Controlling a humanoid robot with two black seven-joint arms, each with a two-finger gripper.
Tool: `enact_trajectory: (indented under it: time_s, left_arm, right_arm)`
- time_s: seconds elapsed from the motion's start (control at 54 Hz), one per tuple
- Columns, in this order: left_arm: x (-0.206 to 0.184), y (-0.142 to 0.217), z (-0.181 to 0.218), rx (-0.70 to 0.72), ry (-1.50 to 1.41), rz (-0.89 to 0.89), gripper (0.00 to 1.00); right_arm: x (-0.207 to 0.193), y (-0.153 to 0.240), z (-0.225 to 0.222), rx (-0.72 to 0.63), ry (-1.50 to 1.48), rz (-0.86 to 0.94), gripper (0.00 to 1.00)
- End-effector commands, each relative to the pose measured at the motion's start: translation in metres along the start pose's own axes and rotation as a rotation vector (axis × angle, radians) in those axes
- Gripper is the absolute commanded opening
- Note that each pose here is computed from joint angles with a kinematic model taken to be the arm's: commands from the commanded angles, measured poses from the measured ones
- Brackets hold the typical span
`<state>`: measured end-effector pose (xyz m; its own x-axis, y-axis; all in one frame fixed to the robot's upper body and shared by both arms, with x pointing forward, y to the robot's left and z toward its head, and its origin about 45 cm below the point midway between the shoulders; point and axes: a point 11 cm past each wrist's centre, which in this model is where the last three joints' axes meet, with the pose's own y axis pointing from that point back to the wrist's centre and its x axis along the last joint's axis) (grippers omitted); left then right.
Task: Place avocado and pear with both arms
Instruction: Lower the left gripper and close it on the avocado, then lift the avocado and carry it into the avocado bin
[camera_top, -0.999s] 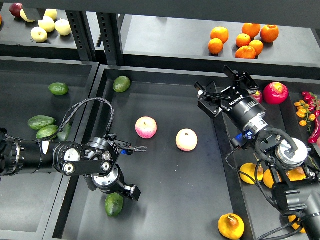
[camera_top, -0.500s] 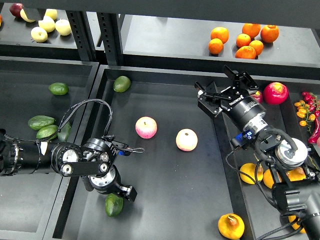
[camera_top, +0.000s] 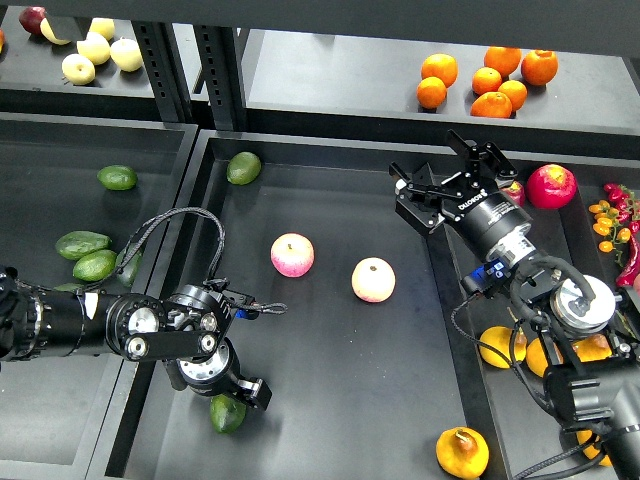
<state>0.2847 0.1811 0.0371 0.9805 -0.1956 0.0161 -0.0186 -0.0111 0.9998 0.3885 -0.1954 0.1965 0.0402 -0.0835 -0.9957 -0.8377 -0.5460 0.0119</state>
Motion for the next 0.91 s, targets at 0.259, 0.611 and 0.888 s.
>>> enact_trajectory:
  time_s: [0.259,0.611,0.888]
  left_arm:
    - [-0.013,-0.009,0.004,-0.013,0.008,-0.033,0.74]
    - [-0.010,-0.009,-0.005,-0.032,0.112,-0.048,0.18]
    - [0.001,0.002,0.003,-0.087,0.187,-0.056,0.09]
  right_arm:
    - [0.001,0.000,0.000,0.000,-0.001,0.001,1.00]
    - [0.002,0.002,0.000,0.002,-0.002,0.002,1.00]
    - [0.004,0.003,0.001,0.003,-0.005,0.006,1.00]
